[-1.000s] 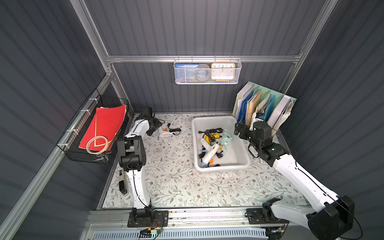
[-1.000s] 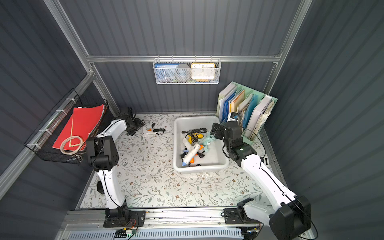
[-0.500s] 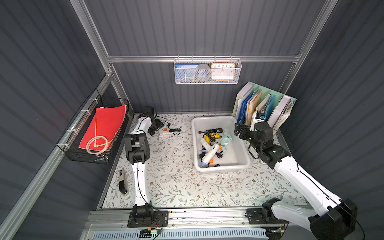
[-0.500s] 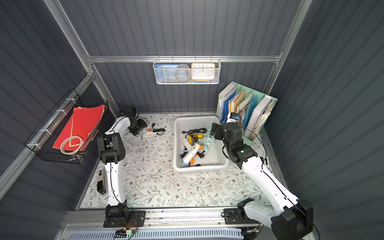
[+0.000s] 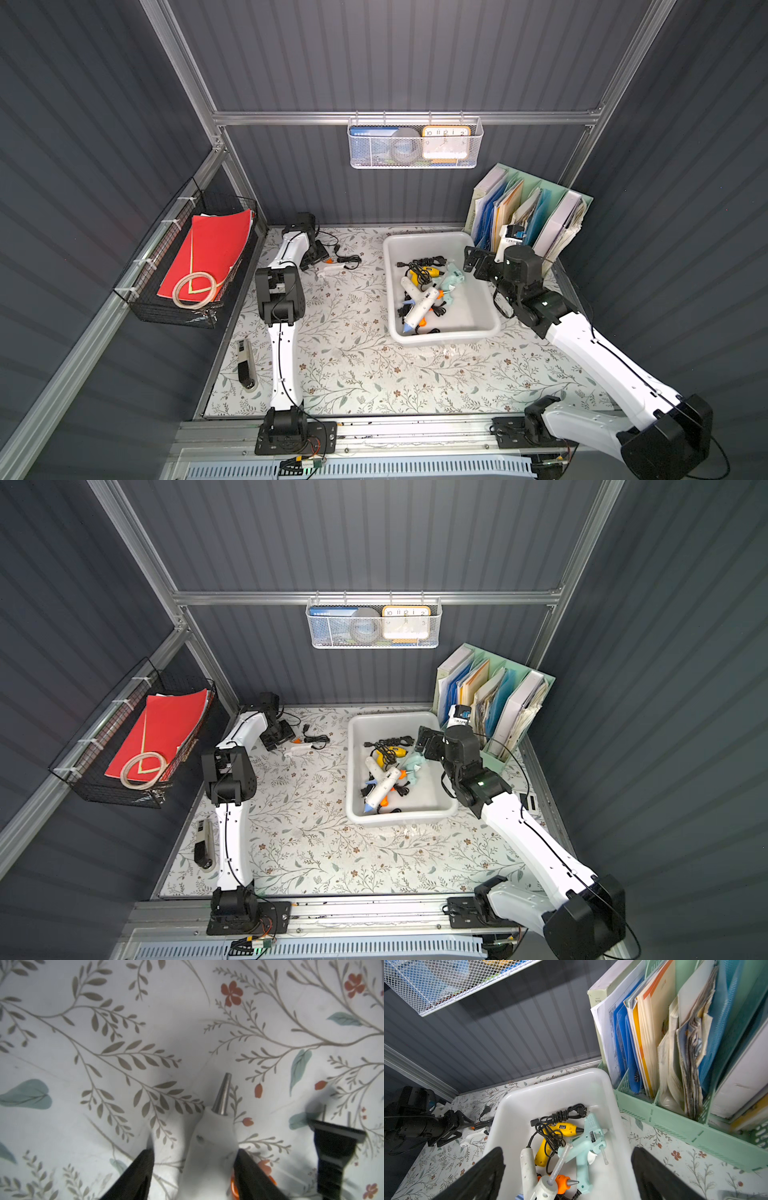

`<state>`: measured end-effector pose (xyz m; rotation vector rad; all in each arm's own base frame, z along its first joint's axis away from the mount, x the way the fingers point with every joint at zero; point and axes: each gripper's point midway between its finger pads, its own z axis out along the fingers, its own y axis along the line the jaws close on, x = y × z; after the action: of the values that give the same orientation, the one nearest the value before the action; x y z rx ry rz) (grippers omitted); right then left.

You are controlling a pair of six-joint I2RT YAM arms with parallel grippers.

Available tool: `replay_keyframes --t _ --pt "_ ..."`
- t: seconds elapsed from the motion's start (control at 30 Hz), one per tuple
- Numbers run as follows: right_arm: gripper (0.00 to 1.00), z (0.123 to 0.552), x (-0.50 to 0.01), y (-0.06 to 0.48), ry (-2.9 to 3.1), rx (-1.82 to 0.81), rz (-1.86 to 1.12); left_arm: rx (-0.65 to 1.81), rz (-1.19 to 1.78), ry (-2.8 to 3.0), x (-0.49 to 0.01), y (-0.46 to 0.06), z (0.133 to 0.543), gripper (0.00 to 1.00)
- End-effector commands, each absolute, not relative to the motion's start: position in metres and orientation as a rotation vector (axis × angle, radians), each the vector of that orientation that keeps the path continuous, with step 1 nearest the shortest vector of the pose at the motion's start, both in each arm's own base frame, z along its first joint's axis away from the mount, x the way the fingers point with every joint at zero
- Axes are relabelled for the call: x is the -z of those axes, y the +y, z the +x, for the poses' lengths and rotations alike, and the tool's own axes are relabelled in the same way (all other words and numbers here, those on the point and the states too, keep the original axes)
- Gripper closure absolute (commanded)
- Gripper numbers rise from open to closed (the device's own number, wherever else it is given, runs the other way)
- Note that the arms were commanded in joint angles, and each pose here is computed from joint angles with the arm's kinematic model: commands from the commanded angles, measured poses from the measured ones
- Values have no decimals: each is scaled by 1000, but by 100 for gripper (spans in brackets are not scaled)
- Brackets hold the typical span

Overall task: Put the hot melt glue gun into the storage box
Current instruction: Pick up the hot melt adhesive gun from the center of the board.

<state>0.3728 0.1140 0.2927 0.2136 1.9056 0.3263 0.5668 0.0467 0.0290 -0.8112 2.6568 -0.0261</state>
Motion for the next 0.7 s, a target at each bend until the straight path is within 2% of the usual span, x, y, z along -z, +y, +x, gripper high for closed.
replay_keyframes --t 0.0,0.17,0.3,0.37,0.67 --pt "1 376 -301 115 1877 -318 213 -79 -814 2797 0 48 534 34" --pt "1 378 -301 117 1876 -322 209 -82 -814 2824 12 47 527 29" --pt "1 378 -302 118 1874 -325 203 -23 -810 2862 21 39 529 29" --pt "1 378 -302 118 1873 -322 207 -9 -810 2863 25 38 532 34" --pt "1 376 -304 117 1867 -324 210 -30 -810 2839 23 41 528 81"
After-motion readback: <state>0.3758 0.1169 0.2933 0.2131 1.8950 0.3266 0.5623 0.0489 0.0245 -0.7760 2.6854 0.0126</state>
